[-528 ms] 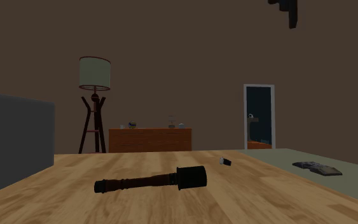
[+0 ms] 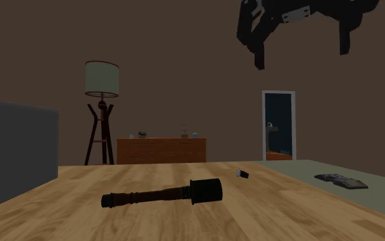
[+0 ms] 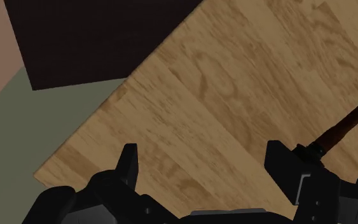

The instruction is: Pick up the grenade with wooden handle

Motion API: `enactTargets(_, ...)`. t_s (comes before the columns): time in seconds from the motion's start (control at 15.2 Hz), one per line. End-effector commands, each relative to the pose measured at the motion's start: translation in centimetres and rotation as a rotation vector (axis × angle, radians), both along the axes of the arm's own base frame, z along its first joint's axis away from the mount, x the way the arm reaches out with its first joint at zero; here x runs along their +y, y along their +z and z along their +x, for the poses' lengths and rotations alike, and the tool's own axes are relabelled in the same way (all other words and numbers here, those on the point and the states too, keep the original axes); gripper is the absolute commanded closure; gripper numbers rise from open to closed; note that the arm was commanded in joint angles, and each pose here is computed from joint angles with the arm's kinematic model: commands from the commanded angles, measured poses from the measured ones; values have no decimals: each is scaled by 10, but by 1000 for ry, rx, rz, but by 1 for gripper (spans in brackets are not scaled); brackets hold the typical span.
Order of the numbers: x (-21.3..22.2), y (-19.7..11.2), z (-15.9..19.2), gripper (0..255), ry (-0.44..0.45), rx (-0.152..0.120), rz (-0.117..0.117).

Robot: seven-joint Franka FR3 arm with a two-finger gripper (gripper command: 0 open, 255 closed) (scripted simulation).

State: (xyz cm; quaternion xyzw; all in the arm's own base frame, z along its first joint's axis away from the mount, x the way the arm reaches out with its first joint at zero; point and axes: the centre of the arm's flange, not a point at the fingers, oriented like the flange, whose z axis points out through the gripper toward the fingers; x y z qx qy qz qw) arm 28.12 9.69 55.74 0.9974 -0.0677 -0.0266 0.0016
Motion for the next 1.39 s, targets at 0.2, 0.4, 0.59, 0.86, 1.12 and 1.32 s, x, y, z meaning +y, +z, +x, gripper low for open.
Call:
enactTargets(0.2, 57, -35, 3, 0, -134, -4, -13)
enactTargets(0.4, 91, -56, 9, 0, -211, -6, -21)
enactTargets(0.59, 124, -77, 18, 0, -288, -8, -29)
enactTargets(0.86, 166, -106, 33, 0, -391, -11, -40)
enactTargets(1.12, 207, -135, 53, 0, -495, -14, -51)
enactTargets(1.32, 235, -156, 71, 0, -572, -16, -59)
